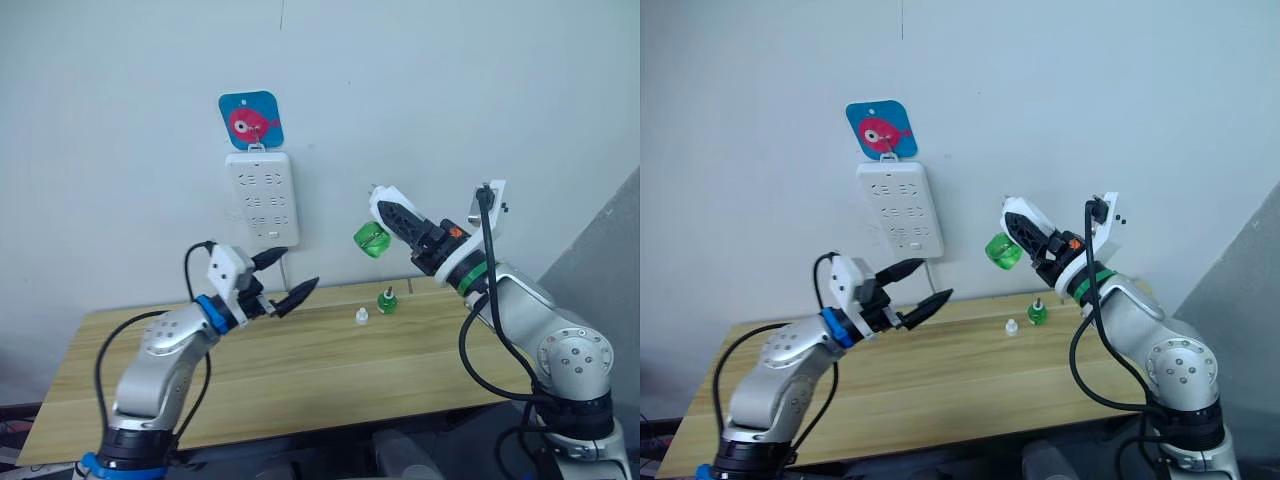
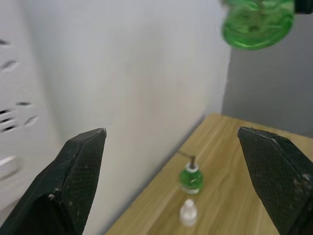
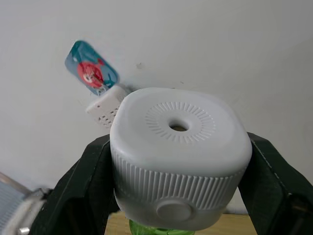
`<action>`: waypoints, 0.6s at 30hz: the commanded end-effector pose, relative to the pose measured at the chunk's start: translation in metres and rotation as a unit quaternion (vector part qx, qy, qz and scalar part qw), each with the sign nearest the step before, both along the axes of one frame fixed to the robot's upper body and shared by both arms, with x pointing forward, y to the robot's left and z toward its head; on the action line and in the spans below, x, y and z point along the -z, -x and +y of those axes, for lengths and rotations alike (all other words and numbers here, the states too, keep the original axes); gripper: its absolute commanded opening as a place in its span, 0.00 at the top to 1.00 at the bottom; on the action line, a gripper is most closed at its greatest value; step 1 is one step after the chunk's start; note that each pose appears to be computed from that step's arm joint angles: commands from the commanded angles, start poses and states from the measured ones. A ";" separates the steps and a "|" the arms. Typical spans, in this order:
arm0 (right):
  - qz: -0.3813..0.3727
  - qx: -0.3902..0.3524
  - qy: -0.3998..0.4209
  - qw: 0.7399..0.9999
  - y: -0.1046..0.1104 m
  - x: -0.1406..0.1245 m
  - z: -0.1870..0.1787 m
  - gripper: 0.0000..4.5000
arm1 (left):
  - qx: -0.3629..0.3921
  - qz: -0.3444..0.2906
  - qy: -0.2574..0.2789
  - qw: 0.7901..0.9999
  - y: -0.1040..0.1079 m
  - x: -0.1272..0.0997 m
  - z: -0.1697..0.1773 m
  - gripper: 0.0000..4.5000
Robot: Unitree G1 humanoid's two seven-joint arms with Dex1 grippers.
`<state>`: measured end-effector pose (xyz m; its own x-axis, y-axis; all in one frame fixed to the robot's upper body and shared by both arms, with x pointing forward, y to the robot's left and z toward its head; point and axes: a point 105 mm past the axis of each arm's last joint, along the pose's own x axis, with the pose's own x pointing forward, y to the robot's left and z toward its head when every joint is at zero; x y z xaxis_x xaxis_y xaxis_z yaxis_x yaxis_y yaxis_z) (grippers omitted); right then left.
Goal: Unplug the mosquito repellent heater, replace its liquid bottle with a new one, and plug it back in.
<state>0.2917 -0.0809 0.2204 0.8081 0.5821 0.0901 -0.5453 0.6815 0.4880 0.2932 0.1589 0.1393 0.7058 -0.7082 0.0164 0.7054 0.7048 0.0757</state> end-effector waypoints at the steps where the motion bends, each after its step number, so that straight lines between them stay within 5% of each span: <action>1: -0.062 -0.023 0.055 0.996 0.011 -0.006 0.004 0.31 | -0.034 -0.018 0.004 0.999 -0.006 -0.024 0.033 0.00; 7: -0.109 -0.054 0.135 0.983 0.020 0.003 0.013 0.31 | -0.125 -0.022 0.008 0.992 -0.037 -0.034 0.079 0.00; 18: -0.144 -0.073 0.169 0.972 0.028 0.003 0.024 0.31 | -0.122 0.015 0.011 0.992 -0.071 -0.032 0.085 0.00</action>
<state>0.2703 -0.0591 0.2013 0.7011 0.7128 0.0201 -0.7104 0.6957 0.1065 0.3620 0.2424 0.1597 0.8633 -0.5045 -0.0088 0.5046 0.8633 0.0070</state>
